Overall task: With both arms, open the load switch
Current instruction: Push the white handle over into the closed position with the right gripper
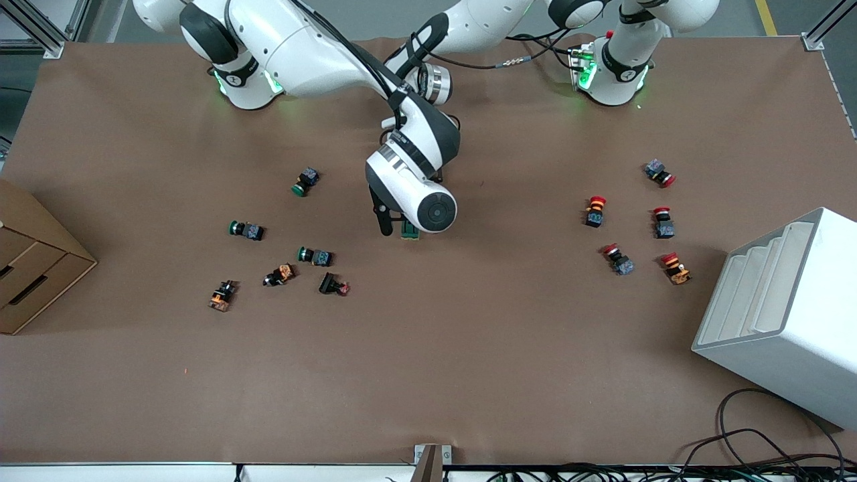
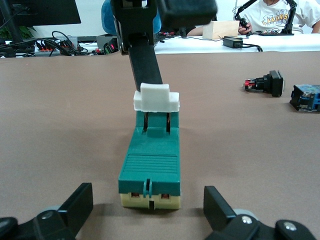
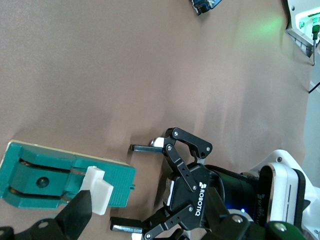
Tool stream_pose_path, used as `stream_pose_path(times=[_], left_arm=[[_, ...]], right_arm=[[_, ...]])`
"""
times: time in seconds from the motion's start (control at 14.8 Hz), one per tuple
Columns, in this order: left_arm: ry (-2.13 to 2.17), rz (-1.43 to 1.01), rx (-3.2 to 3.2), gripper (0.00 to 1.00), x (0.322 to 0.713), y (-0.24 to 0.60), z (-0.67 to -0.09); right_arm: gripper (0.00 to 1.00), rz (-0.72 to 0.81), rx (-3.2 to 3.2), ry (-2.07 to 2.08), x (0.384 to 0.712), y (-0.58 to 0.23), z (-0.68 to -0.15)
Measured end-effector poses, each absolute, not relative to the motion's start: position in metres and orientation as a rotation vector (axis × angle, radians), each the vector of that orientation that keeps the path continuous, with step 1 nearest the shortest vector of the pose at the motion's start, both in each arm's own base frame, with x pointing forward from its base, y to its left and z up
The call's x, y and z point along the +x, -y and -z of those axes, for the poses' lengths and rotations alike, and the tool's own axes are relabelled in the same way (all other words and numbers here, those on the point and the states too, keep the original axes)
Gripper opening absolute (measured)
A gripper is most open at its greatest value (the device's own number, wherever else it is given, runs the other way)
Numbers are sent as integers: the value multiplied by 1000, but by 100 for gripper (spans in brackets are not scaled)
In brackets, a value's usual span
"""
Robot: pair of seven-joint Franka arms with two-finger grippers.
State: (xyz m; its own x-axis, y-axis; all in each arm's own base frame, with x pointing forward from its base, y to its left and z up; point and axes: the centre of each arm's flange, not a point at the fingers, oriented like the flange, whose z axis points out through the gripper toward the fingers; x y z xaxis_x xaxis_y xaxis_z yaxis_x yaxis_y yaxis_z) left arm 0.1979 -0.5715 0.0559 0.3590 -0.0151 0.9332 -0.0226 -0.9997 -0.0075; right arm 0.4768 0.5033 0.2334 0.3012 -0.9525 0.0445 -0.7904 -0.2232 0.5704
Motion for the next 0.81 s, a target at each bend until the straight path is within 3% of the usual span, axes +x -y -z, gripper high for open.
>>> stream_pose_path(times=[0.81], left_arm=[[36,-1775,2584,98,198,572,-56]], right_arm=[[100,400,2083,1506,459,-510,-216]])
